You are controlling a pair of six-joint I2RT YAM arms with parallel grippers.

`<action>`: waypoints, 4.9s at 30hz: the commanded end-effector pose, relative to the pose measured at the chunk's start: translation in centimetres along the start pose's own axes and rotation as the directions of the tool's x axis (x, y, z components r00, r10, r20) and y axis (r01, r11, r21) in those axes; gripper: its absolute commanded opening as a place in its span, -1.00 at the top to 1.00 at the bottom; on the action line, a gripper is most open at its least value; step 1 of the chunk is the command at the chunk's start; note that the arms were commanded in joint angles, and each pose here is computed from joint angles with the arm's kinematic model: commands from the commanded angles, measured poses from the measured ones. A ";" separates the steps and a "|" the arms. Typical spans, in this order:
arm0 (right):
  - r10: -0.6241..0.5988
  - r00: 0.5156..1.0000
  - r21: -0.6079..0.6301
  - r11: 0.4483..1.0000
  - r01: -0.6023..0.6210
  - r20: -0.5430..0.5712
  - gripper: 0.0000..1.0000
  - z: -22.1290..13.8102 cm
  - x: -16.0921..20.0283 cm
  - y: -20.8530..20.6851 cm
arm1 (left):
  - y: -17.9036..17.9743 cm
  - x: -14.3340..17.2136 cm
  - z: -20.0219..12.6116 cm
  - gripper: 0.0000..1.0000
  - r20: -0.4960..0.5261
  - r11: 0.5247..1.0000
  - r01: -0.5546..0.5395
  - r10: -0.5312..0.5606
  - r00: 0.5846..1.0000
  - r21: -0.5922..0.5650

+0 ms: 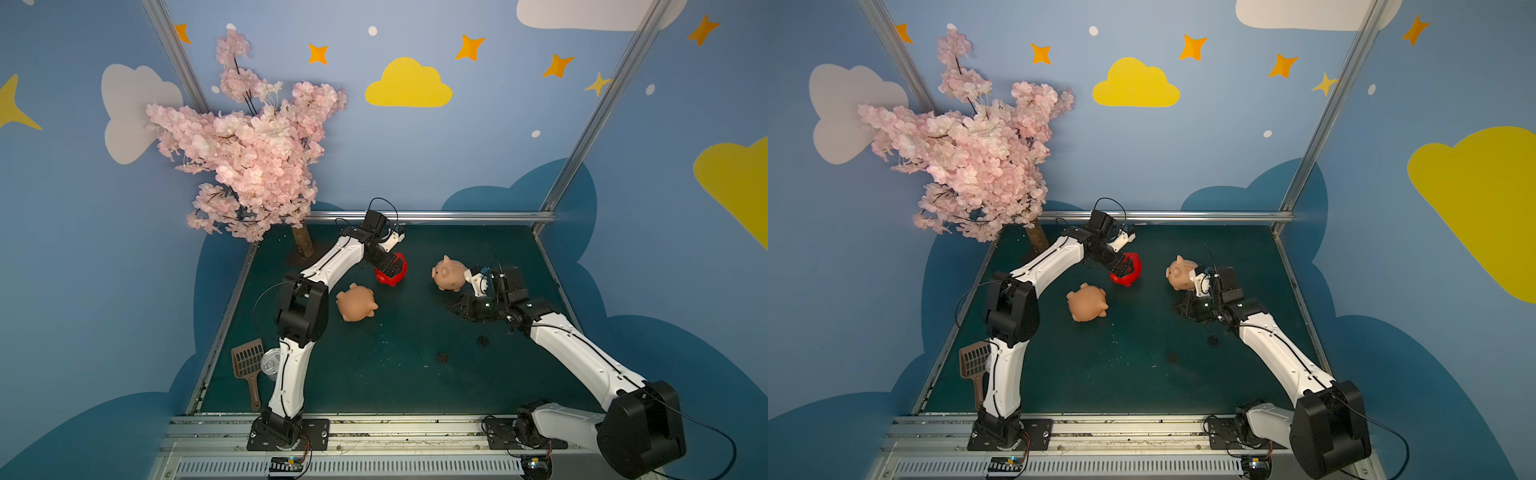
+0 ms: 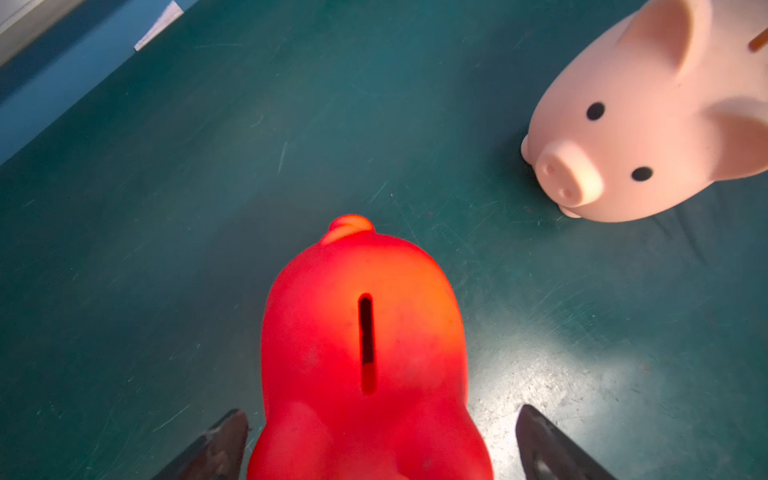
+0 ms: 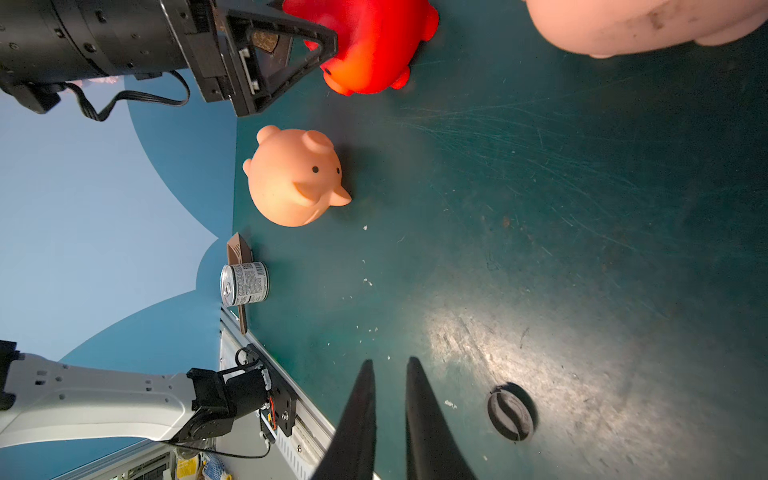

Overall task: Close piggy banks
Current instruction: Turn over the piggy bank at the center of the board.

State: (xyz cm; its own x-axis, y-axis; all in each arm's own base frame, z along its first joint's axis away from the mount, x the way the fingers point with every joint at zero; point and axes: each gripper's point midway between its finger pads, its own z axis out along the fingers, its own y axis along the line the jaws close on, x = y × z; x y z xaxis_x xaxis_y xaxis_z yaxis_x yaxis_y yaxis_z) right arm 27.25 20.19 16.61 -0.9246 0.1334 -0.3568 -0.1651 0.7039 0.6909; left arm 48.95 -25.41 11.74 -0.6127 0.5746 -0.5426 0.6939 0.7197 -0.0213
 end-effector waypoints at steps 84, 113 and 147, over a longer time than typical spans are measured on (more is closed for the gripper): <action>0.069 0.997 -0.011 0.998 -0.069 -0.023 0.69 -0.3 -0.3 -2.2 | -17.4 10.7 -8.1 -0.41 -0.339 0.580 0.657 -0.568 0.750 0.482; 0.097 0.994 -0.030 0.995 -0.098 -0.041 0.69 0.6 -0.4 -2.4 | -14.0 16.4 -6.9 -0.86 -0.380 0.558 0.743 -0.639 0.669 0.370; 0.090 0.994 -0.025 0.995 -0.092 -0.055 0.69 1.3 -1.1 -2.4 | -7.3 22.4 -9.3 -0.84 -0.361 0.736 0.668 -0.656 0.663 -0.110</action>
State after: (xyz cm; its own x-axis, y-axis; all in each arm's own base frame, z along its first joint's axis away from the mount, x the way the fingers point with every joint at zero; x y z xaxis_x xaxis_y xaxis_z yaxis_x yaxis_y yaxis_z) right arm 28.48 18.82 13.37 -0.9587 0.1713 -0.2268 -0.0505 0.6827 0.7289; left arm 25.96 -15.51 8.28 -0.9983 0.0365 -0.0460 0.0507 0.9311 -0.3613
